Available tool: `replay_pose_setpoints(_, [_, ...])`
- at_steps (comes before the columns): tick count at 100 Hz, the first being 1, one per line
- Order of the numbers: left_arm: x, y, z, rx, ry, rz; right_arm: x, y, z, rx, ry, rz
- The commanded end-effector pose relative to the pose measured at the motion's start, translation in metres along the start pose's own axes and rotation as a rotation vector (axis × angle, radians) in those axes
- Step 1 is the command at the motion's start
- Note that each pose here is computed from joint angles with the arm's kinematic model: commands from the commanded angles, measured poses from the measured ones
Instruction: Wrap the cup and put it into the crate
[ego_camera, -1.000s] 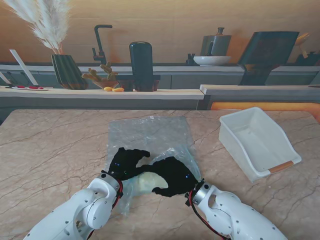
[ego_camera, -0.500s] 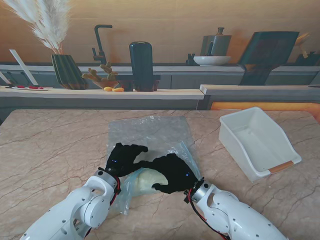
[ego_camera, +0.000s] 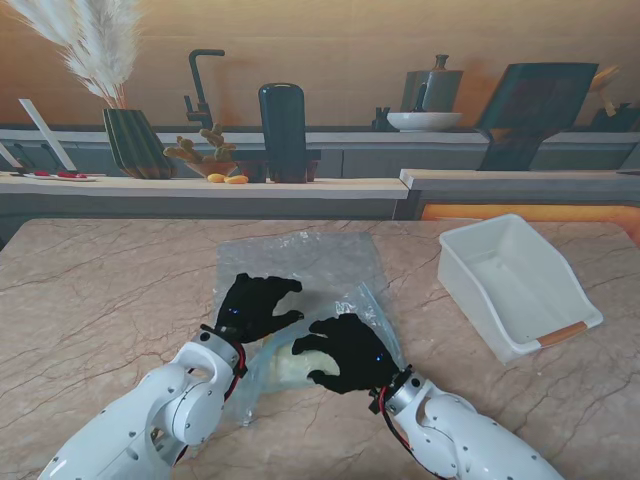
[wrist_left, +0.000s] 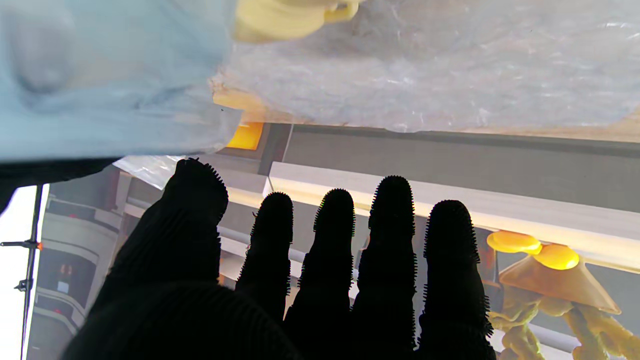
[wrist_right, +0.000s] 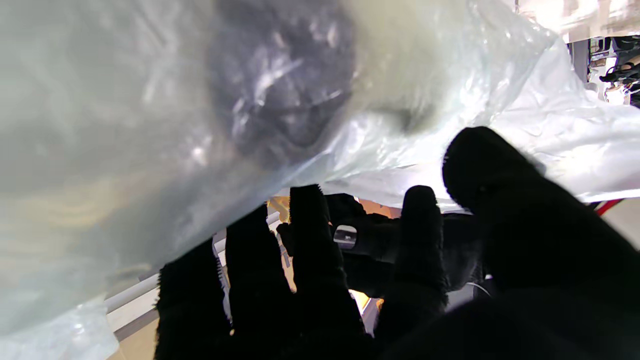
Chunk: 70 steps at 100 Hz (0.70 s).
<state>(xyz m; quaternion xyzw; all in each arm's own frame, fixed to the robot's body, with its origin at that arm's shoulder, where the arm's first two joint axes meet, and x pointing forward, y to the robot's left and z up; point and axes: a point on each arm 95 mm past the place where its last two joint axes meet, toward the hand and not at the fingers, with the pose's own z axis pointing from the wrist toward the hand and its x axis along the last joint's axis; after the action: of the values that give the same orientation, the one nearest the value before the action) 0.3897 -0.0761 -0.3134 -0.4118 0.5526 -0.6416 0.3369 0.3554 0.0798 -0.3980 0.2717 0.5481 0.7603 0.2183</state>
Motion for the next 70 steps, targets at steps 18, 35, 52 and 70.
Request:
replay_pose_setpoints(18, [0.000,-0.007,-0.003,0.037,0.003,-0.007,0.002,-0.003,0.005,0.030,0.006,0.006])
replay_pose_setpoints(35, [0.006,-0.021,-0.020,0.091,0.065,-0.009,0.001,-0.004,0.011,0.057,0.019,0.001])
replay_pose_setpoints(52, [0.018,-0.036,-0.045,0.177,0.185,-0.030,-0.002,-0.005,0.015,0.114,0.014,-0.002])
replay_pose_setpoints(70, [0.029,-0.043,-0.073,0.178,0.317,-0.030,-0.007,-0.008,0.021,0.154,-0.001,0.004])
